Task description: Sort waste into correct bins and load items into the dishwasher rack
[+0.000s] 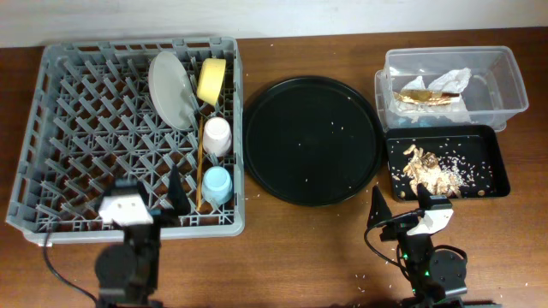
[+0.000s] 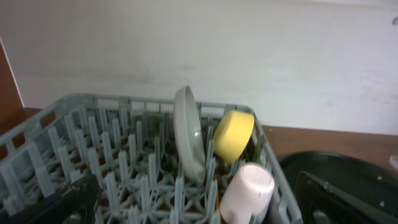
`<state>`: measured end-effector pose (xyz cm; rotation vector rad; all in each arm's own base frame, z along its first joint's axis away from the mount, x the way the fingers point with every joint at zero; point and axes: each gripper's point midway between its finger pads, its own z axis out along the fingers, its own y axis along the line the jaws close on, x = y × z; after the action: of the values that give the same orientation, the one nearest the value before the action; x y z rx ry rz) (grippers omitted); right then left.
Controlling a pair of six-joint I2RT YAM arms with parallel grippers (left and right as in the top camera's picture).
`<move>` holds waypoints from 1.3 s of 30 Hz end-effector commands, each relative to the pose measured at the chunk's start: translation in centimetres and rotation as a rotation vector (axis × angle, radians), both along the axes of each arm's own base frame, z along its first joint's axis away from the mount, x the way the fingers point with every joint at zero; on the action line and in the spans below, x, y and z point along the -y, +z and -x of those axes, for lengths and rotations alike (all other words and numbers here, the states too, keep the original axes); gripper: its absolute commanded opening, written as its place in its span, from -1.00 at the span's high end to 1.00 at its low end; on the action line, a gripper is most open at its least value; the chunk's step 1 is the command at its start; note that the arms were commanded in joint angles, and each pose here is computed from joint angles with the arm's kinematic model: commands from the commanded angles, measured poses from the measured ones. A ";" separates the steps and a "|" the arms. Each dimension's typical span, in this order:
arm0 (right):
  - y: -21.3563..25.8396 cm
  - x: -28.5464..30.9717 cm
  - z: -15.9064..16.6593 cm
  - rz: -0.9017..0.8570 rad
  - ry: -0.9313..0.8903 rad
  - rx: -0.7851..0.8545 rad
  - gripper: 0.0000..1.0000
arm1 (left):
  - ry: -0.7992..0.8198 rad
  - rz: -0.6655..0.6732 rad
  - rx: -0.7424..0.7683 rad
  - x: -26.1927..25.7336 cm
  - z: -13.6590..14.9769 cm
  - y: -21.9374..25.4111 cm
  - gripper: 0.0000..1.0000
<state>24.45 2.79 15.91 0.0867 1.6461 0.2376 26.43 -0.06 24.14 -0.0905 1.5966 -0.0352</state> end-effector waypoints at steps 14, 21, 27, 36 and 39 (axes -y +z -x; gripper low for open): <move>-0.3 -0.2 0.0 0.002 0.007 -0.004 -0.97 | -0.145 -0.310 0.066 2.3 1.9 -5.5 -0.99; -0.3 -0.2 0.0 0.002 0.007 -0.004 -0.97 | -0.153 -0.334 0.016 2.3 1.9 -7.2 -0.99; -0.3 -0.2 0.0 0.002 0.007 -0.004 -0.97 | -0.150 -0.330 -0.037 2.1 1.9 -8.5 -0.99; -0.3 -0.2 0.0 0.002 0.008 -0.004 -0.97 | -0.150 -0.330 -0.037 2.1 1.9 -8.5 -0.99; -0.3 -0.2 0.0 0.002 0.008 -0.004 -0.97 | -0.150 -0.330 -0.037 2.1 1.9 -8.5 -0.99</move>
<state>24.45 2.80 15.91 0.0858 1.6461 0.2373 24.50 -2.24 15.86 0.2797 1.6256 0.1067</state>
